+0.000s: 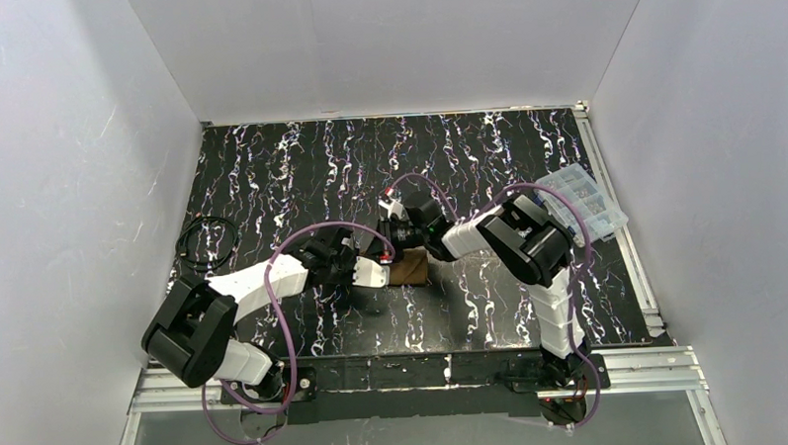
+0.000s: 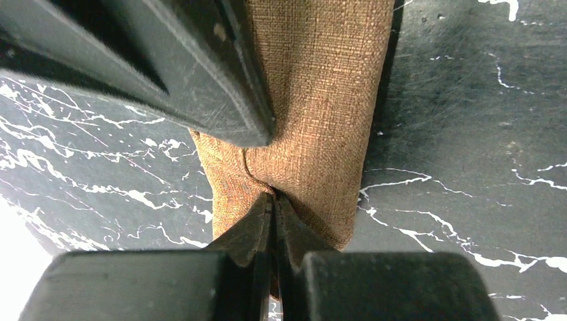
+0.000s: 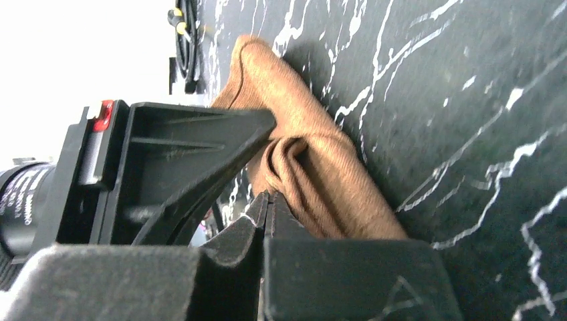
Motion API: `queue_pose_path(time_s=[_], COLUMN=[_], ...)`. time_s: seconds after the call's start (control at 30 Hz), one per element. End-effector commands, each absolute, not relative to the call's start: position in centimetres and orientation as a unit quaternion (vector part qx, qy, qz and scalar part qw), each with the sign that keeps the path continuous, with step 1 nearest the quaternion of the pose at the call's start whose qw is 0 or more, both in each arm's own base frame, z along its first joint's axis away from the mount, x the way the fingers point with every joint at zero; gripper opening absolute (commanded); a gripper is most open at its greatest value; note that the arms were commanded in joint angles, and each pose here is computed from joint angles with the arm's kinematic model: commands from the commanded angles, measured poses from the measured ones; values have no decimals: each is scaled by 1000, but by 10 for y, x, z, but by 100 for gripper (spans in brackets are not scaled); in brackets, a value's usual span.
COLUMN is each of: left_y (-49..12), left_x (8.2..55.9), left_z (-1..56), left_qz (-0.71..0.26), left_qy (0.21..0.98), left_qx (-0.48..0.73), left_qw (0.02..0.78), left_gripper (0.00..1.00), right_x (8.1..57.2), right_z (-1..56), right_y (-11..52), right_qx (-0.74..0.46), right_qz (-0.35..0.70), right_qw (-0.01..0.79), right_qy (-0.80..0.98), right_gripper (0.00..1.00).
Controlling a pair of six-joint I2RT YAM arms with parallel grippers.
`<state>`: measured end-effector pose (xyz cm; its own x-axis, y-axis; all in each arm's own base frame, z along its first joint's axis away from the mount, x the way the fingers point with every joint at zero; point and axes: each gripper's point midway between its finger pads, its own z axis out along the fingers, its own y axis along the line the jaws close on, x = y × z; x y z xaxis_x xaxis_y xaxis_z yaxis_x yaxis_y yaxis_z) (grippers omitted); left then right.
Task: Fold the napkin into a case and place the utensils inside
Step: Smooth out the smaller rectangle-folded napkin at the center of the board.
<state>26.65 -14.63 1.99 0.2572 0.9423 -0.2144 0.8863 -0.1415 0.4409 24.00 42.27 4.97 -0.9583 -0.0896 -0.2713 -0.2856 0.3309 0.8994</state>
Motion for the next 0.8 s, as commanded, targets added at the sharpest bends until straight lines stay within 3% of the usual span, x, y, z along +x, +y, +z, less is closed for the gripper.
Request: queue_pose_path(time_s=[0.0, 0.77], left_y=[-137, -149], left_x=[230, 215], left_z=[5, 15], left_qz=[-6, -63], left_qy=[637, 637], left_qx=[750, 751], left_qw=[178, 165], left_gripper=[0, 0], right_x=[252, 250], right_z=[35, -20], right_y=[432, 427], right_qx=[-152, -152], right_qz=[547, 487], right_qw=[99, 89], right_qy=[817, 855], right_gripper=[5, 3])
